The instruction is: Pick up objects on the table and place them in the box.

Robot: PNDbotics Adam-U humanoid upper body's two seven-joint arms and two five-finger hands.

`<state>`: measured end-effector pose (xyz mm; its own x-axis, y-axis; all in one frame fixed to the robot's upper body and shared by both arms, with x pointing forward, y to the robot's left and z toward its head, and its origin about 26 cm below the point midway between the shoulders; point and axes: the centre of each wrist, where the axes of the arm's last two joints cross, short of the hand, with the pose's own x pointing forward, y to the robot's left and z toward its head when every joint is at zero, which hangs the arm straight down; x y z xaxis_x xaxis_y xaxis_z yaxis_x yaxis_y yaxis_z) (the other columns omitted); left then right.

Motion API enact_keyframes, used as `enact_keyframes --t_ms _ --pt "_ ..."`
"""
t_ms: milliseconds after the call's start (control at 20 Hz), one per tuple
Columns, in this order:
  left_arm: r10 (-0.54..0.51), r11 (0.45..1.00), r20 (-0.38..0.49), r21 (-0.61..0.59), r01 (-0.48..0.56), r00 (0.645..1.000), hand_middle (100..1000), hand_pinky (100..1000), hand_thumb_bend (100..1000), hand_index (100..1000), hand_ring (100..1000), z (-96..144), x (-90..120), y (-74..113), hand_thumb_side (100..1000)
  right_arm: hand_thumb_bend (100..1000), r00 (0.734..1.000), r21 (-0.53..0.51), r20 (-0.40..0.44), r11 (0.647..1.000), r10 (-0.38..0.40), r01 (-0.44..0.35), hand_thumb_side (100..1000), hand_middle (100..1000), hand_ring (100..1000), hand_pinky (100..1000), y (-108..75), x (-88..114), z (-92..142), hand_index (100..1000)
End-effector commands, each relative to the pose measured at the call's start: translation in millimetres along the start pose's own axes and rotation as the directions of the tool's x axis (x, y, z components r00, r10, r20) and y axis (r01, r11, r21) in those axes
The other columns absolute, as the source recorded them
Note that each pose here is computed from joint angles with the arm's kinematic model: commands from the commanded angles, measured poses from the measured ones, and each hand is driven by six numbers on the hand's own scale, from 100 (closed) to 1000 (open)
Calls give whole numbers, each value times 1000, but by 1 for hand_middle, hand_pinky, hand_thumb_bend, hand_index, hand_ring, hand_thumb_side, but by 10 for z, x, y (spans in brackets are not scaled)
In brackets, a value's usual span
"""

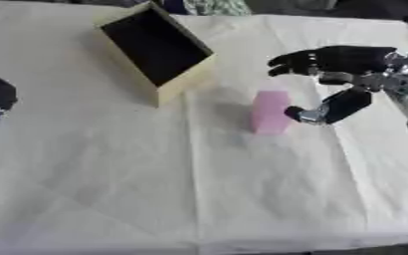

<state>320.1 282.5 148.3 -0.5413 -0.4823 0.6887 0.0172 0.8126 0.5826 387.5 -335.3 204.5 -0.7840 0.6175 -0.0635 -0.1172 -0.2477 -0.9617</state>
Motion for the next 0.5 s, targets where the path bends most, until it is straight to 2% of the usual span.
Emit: enact_keyframes --t_ms 50,500 --pt "-21 1000 21 -5 21 1000 450 651 373 560 509 -28 50 64 601 204 989 164 110 980 98 -116 822 995 994 901 -70 -65 38 1000" --pt "-20 1000 23 -4 20 1000 450 651 374 560 509 -32 55 63 601 186 995 189 81 980 54 -68 832 993 992 900 50 -176 -16 1000"
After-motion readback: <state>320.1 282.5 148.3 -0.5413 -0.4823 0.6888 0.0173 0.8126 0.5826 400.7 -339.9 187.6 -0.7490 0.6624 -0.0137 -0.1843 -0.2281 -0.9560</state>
